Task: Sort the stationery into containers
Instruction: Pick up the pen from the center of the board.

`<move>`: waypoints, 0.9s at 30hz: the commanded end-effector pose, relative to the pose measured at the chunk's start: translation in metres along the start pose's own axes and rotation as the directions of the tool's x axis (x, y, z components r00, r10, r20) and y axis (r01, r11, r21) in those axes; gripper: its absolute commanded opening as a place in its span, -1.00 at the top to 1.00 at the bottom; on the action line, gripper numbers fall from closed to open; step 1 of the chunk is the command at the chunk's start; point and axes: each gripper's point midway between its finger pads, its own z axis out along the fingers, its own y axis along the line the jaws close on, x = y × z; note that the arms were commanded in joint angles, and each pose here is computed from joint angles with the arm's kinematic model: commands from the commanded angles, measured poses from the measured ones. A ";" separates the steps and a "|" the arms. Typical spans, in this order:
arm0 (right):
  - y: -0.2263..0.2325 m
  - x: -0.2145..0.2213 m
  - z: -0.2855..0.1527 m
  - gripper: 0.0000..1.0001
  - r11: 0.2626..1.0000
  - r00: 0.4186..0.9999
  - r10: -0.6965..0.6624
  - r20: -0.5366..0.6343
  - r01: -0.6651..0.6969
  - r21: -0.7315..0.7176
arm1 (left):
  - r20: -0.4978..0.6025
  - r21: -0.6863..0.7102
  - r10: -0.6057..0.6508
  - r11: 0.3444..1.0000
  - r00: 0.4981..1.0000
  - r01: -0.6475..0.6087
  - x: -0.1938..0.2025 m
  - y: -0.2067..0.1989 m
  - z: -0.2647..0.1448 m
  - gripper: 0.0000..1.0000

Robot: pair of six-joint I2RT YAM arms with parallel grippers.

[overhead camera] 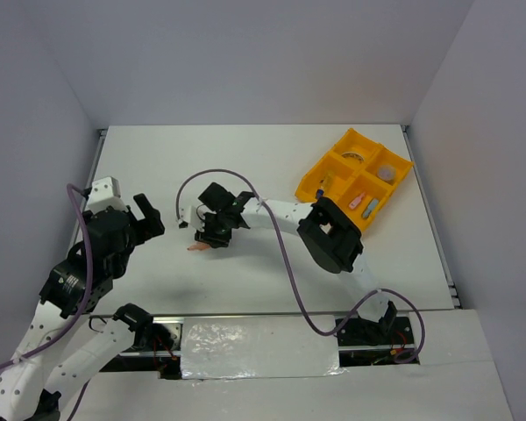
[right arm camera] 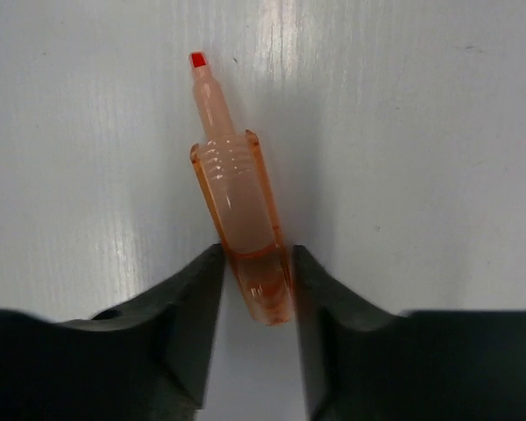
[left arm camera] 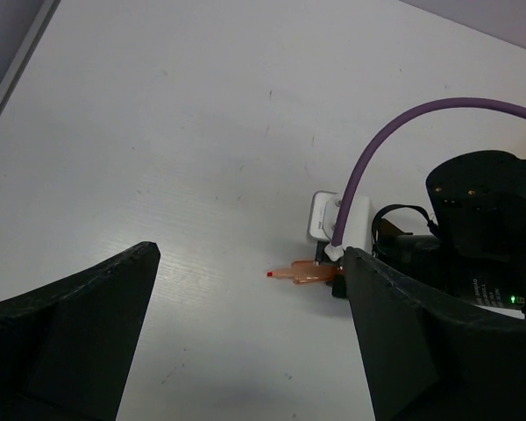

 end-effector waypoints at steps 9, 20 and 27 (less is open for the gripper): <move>0.017 0.003 0.005 0.69 0.997 0.998 0.066 0.021 -0.065 -0.033 | 0.027 0.038 0.004 0.999 1.000 -0.005 -0.008 -0.008 0.002 -0.99; 0.002 -0.007 -0.111 0.91 0.774 0.744 0.435 0.507 -0.597 0.212 | -0.043 0.271 -0.089 0.958 0.995 0.097 0.005 -0.050 -0.007 -0.99; 0.010 0.021 -0.153 1.00 0.470 0.478 0.636 0.606 -0.863 0.186 | -0.188 0.678 -0.226 0.674 0.956 0.293 0.035 -0.136 -0.019 -0.99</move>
